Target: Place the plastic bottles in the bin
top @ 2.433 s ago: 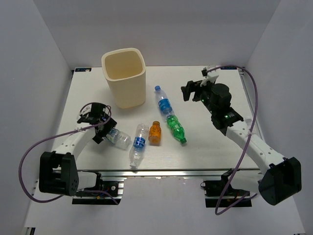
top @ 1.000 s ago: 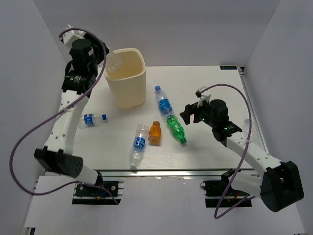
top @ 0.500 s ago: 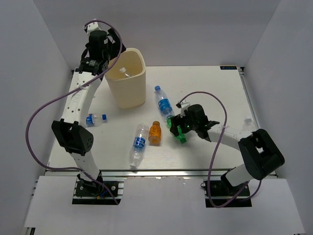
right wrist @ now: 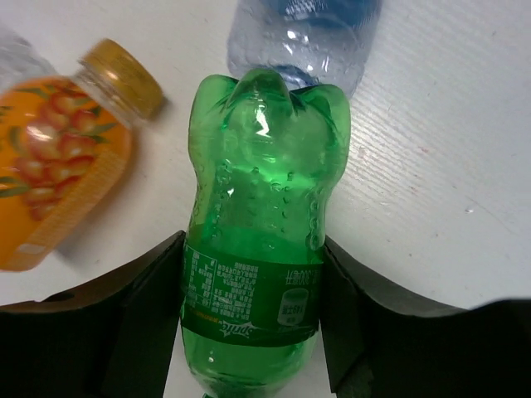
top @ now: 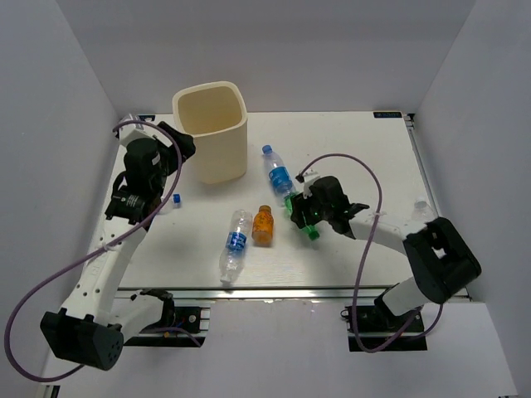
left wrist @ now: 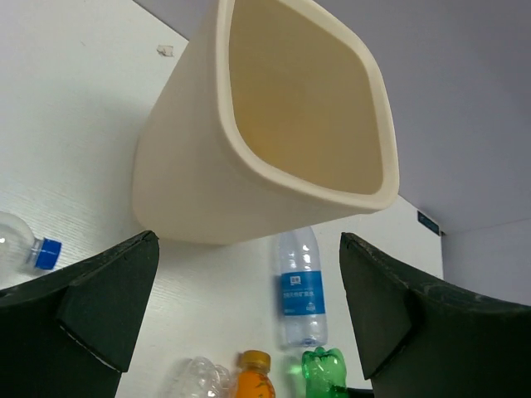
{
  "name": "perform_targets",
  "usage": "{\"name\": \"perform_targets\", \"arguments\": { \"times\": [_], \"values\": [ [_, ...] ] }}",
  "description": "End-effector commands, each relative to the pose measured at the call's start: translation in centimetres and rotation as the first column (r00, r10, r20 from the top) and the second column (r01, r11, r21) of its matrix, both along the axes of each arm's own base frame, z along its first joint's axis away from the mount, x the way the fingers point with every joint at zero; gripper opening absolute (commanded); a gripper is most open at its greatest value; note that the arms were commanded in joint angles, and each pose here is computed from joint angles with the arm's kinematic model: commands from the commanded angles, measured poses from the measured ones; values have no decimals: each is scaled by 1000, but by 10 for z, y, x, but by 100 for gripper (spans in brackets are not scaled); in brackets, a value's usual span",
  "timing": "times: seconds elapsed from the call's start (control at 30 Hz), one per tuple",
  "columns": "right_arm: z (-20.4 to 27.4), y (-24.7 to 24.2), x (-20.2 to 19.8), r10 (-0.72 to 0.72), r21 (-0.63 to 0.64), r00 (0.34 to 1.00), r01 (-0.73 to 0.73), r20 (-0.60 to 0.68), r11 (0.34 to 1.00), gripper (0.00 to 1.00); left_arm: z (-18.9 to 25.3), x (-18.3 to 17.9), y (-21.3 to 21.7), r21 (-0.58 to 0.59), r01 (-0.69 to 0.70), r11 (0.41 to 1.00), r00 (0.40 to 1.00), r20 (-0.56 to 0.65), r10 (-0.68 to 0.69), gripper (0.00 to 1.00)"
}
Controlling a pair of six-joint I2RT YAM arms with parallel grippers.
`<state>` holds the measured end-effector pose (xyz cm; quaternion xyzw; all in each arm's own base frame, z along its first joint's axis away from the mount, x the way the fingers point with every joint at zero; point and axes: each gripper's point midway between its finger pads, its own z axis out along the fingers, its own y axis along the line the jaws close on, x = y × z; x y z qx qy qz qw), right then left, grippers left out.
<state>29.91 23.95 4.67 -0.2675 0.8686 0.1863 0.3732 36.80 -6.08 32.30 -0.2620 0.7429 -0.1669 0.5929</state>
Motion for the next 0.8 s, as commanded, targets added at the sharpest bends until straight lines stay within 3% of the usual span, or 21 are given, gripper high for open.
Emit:
{"name": "perform_targets", "arguments": {
  "times": [0.0, 0.17, 0.23, 0.33, 0.37, 0.43, 0.47, 0.5, 0.63, 0.77],
  "values": [
    [65, 8, 5, 19, 92, 989, -33, 147, 995, 40, 9, -3, -12, -114, 33, 993, 997, 79, -24, 98],
    [143, 25, -6, 91, 225, 958, -156, 273, 962, 37, -54, -29, -20, -116, 79, 990, 991, -102, -91, 98],
    [204, 36, 6, 70, 288, 917, -194, 392, 938, 36, -84, -46, -21, -111, 105, 988, 980, -159, -122, 98],
    [254, 56, 27, 74, 314, 880, -245, 469, 917, 32, -95, -64, -31, -126, 184, 975, 966, -160, -203, 98],
    [302, 68, 34, 80, 337, 833, -307, 547, 890, 32, -109, -69, -34, -132, 206, 970, 957, -182, -228, 98],
    [318, 93, 57, 113, 334, 810, -359, 575, 872, 32, -117, -80, -48, -144, 301, 943, 927, -189, -325, 98],
    [375, 102, 64, 86, 354, 754, -403, 651, 844, 32, -135, -87, -53, -142, 340, 930, 905, -220, -365, 98],
    [361, 122, 87, 109, 352, 774, -403, 623, 845, 32, -142, -89, -57, -148, 369, 918, 891, -225, -394, 98],
    [410, 166, 129, 68, 409, 723, -462, 687, 787, 35, -179, -97, -67, -187, 408, 894, 838, -311, -448, 98],
    [417, 214, 161, -4, 481, 703, -482, 712, 732, 46, -192, -100, -79, -215, 465, 859, 789, -338, -512, 98]
  ]
}}
